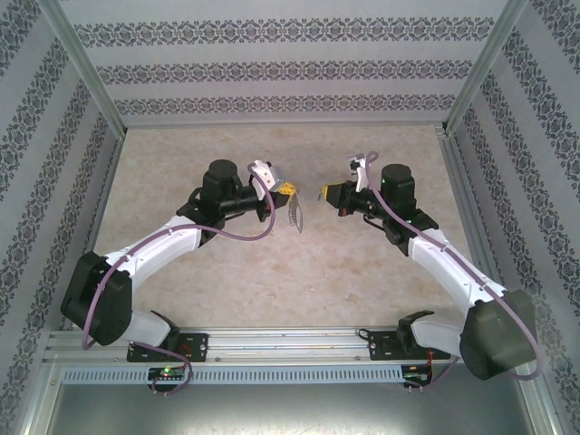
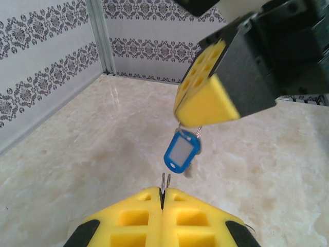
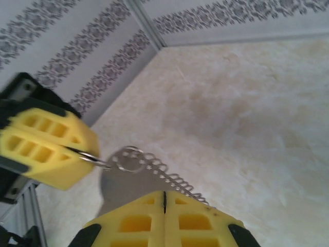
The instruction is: Put the keys on the keyring
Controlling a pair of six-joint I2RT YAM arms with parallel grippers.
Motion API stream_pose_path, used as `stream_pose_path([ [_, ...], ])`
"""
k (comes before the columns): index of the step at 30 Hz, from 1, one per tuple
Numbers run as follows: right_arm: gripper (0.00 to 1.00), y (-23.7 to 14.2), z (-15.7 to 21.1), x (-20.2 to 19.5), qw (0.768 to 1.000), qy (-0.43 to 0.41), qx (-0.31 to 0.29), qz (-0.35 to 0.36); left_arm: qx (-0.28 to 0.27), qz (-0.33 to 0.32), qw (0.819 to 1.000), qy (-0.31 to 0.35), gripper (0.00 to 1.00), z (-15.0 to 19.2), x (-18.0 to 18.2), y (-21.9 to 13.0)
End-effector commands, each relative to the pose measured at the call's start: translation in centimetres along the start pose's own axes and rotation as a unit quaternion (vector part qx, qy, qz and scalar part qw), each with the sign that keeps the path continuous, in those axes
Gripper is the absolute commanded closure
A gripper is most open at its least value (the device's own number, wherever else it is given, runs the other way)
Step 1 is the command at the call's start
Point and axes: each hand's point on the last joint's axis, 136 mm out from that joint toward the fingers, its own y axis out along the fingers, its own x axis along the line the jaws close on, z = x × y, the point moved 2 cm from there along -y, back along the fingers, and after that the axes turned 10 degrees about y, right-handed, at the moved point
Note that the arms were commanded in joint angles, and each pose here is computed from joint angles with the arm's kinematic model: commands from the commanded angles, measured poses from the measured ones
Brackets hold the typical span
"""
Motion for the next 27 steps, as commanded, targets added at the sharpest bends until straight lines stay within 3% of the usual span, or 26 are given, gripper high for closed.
stream_pose_path([
  [1,1.00,-1.0,-0.9,2.5,0.998,-0.025,-0.018,-0.058,-0.037,0.002,0.999,0.023,1.00,-2.4,0.2,0.4],
  [12,1.00,-1.5,-1.1,5.4,0.991,-0.062,-0.031,-0.115,-0.057,0.029,0.998,0.019,1.00,-3.1,-0.3,0.9],
  [27,1.00,0.1,-0.2,6.1,0.988,-0.091,-0.012,-0.126,-0.072,0.052,0.996,0.023,1.00,-4.2,-1.2,0.8],
])
